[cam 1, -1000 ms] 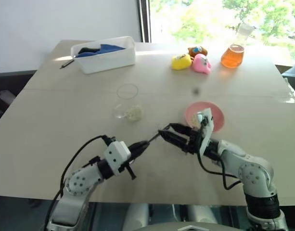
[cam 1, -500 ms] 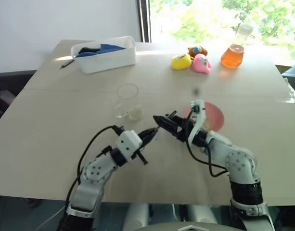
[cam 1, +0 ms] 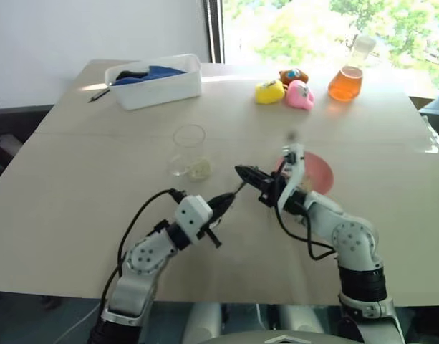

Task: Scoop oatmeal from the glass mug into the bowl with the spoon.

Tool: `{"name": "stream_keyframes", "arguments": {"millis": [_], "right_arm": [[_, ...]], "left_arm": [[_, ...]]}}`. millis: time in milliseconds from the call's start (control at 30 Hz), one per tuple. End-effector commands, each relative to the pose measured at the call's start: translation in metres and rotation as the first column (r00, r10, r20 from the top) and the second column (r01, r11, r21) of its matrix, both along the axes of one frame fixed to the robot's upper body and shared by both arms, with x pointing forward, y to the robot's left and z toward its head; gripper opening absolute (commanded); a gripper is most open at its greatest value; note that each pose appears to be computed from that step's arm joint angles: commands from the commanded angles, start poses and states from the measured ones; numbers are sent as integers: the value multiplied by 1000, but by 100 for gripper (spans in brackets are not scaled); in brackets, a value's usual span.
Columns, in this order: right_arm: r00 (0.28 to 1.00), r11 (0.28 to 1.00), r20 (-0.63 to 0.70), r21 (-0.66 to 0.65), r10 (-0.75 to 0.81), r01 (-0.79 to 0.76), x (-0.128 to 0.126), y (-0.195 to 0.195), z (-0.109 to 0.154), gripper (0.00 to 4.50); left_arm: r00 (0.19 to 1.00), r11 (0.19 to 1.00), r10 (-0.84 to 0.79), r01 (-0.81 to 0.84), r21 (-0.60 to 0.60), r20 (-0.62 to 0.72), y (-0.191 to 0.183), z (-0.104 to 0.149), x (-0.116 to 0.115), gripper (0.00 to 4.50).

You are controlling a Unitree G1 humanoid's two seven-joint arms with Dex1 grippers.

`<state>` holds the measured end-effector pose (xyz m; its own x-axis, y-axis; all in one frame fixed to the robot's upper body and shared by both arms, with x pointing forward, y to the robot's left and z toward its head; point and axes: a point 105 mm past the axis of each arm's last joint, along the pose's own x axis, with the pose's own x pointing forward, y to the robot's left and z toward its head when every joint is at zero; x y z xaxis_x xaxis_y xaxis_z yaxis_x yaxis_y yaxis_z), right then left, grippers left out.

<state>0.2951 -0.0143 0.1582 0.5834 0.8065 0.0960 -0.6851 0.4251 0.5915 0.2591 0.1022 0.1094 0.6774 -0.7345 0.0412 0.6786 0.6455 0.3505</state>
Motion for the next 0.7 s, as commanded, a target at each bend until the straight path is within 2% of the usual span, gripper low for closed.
{"name": "stream_keyframes", "arguments": {"millis": [33,100,233,267,367,400,433,467,600,700], "right_arm": [[999,1000,32,18,-8,8,0,-1,9,3],[999,1000,35,19,-11,11,0,-2,9,3],[999,999,36,24,-24,23,2,-3,11,0],[999,999,35,29,-30,29,3,-5,13,0],[998,998,37,39,-50,48,7,-11,17,0],[998,998,40,40,-58,56,9,-15,19,0],[997,997,44,44,-66,64,11,-19,22,0],[996,997,45,47,-70,68,12,-22,24,0],[994,995,68,56,-90,87,17,-35,37,0],[990,993,88,55,-107,103,21,-43,46,0]], "left_arm": [[1000,999,2,-1,-33,28,0,8,-2,0],[1000,999,6,-5,-42,29,1,8,-3,0],[998,999,41,-40,-28,47,7,6,-4,150],[995,997,78,-77,-22,62,13,6,-3,186],[971,981,194,-194,-16,141,33,14,-3,340],[950,967,251,-254,-7,187,44,18,-4,363],[925,950,307,-314,-6,224,55,22,-5,419],[906,936,342,-352,-7,249,63,24,-6,446],[799,858,479,-513,-3,364,92,36,-14,446],[753,807,553,-590,-7,356,106,33,-9,446]]}}
